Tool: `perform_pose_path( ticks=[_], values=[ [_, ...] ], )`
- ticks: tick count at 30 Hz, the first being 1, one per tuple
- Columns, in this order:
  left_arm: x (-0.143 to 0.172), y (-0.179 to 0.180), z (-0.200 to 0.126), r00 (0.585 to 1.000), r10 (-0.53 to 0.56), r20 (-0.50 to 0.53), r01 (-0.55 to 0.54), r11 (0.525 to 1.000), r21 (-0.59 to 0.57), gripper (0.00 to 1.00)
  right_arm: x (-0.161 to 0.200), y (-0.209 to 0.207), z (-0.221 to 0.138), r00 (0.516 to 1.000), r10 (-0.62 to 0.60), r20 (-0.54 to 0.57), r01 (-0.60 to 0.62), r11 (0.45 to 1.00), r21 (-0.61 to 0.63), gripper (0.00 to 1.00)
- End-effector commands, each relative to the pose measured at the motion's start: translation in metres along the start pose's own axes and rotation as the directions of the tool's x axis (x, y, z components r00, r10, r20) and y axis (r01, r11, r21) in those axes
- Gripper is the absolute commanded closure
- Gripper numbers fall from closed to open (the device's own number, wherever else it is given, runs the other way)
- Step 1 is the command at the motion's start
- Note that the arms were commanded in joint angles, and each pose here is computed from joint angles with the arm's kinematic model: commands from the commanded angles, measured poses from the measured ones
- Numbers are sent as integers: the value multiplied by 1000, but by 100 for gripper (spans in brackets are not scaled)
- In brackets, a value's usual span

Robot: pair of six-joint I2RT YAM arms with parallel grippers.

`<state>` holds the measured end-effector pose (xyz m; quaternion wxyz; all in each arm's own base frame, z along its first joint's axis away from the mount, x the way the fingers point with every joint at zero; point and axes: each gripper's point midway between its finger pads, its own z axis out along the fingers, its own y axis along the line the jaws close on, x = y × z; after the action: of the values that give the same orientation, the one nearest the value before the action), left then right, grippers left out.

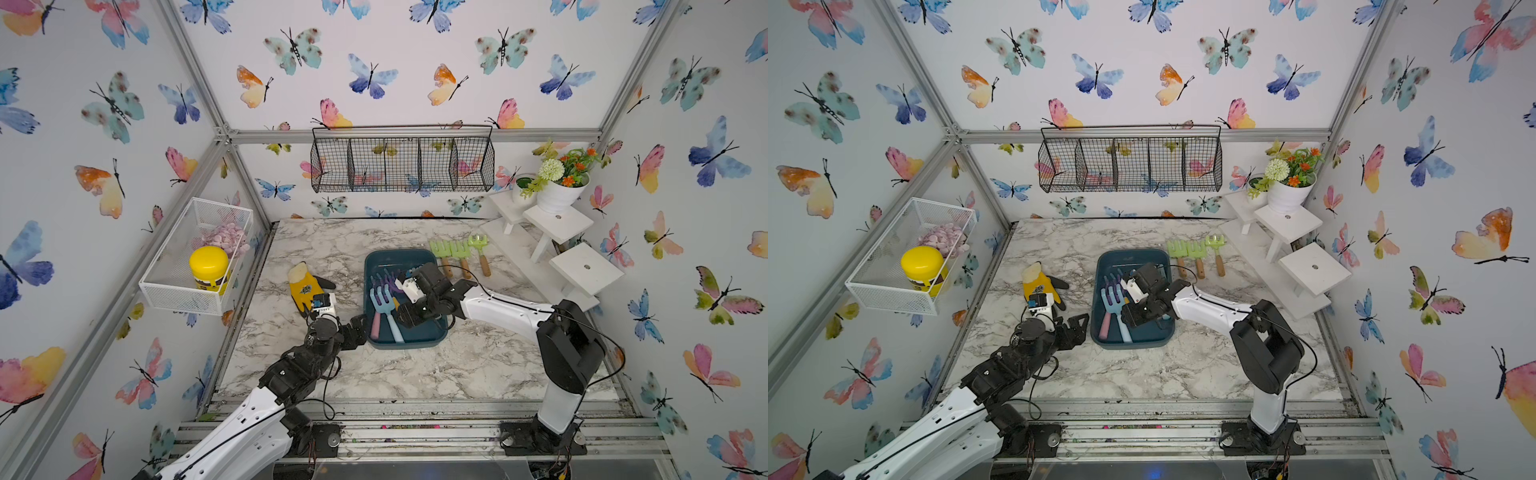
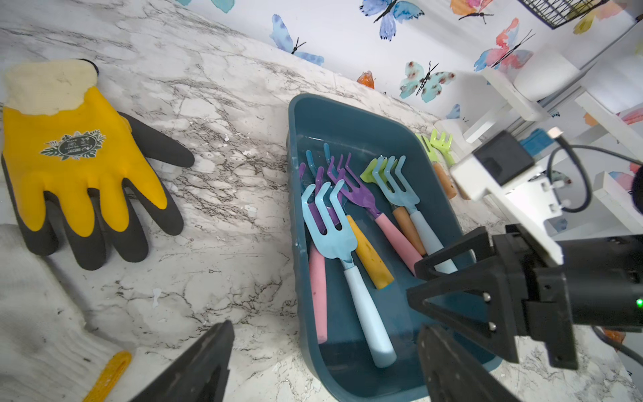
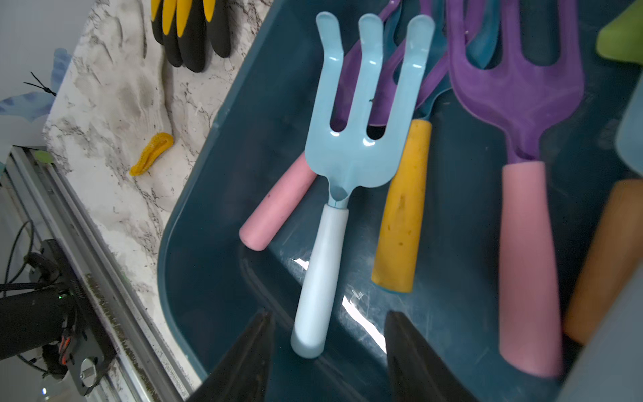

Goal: Take the hand rake out of the storage box
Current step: Pick up the rake from the storage box.

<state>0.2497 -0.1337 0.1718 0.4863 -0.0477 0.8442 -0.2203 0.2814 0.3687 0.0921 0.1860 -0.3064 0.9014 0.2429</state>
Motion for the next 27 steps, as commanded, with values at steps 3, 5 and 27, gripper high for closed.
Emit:
perform_pose_path(
  ticks=[3, 5, 27],
  values=[
    [12, 16, 1, 999, -36, 25, 36, 999, -18, 12, -2, 1, 8, 1000, -10, -8, 10, 998, 58, 43],
    [13, 17, 0, 999, -38, 26, 38, 999, -18, 12, -1, 3, 12, 1000, -12, -13, 13, 998, 64, 43],
    [16, 7, -3, 999, -41, -12, 42, 999, 33, 12, 27, -12, 66, 989, 13, -146, 12, 985, 171, 53]
  ],
)
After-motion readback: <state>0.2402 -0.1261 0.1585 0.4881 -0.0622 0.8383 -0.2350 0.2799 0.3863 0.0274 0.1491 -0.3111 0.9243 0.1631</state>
